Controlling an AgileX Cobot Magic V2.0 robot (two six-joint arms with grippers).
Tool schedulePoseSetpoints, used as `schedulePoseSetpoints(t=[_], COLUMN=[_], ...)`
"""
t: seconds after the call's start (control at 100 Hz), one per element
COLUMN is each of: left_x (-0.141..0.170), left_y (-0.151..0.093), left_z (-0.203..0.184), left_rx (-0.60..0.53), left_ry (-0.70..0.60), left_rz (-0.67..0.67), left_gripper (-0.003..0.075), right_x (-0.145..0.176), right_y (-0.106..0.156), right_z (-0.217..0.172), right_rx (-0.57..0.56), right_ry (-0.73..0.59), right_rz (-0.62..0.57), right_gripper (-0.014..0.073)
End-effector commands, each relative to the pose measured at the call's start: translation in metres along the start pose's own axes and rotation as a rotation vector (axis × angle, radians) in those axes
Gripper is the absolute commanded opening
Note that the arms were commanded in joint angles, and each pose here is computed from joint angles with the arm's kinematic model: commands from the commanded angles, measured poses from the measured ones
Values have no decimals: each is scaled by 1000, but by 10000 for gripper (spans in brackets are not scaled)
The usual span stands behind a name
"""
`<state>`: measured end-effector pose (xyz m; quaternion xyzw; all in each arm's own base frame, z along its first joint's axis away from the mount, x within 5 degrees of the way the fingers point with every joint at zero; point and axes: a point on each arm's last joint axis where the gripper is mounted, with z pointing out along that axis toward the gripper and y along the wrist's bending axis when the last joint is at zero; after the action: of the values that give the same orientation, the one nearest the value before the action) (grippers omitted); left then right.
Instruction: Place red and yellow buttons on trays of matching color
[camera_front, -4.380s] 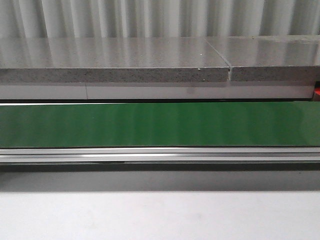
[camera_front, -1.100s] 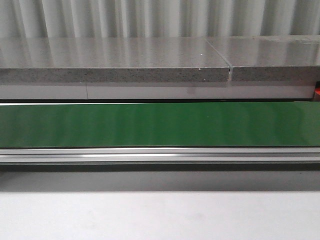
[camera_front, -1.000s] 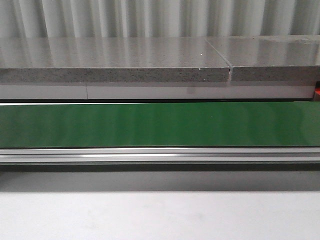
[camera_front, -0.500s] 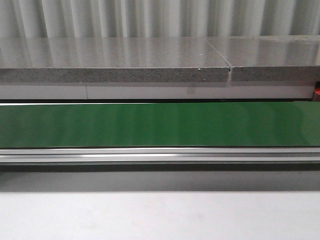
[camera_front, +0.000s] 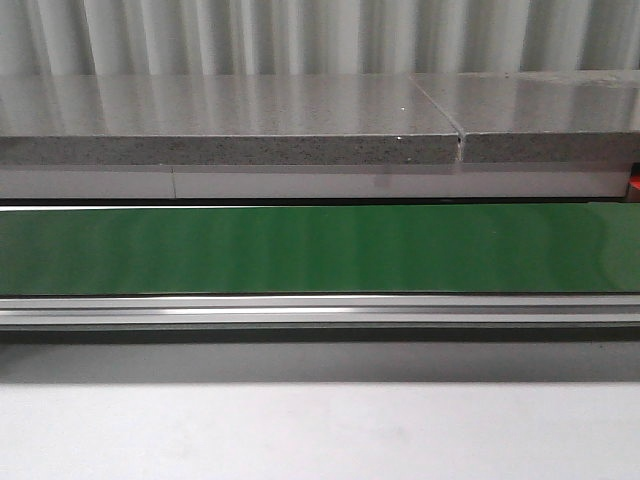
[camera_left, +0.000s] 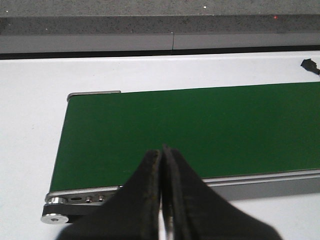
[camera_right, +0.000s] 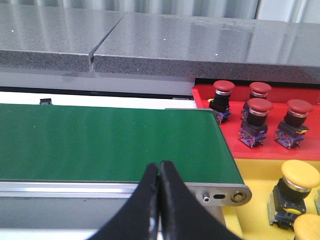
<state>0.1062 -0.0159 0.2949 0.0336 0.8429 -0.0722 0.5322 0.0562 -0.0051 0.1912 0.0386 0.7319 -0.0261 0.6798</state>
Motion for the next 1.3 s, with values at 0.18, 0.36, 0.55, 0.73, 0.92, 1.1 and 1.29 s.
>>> schedulePoseSetpoints(t=[0.18, 0.36, 0.55, 0.73, 0.92, 1.1, 1.29], left_x=[-15, -15, -15, -15, -15, -15, -20], left_y=[0, 0, 0, -1, -1, -1, 2], left_z=[-4, -4, -4, -4, -4, -4, -5], left_rx=[-2, -2, -2, 0, 0, -1, -34], left_ry=[-100, -100, -100, -100, -100, -104, -178], left_rz=[-15, -15, -15, -14, -14, -14, 31], left_gripper=[-20, -20, -20, -20, -20, -20, -20], right_x=[-10, -10, -10, -10, -10, -10, -10], right_y=[0, 0, 0, 0, 0, 0, 0], right_z=[-2, -2, -2, -2, -2, -2, -2], right_rx=[-1, -1, -1, -1, -1, -1, -1], right_ry=[-105, -105, -105, -105, -105, -105, -105], right_rz=[-15, -15, -15, -15, -15, -15, -15], right_gripper=[-68, -68, -68, -68, -68, -68, -68])
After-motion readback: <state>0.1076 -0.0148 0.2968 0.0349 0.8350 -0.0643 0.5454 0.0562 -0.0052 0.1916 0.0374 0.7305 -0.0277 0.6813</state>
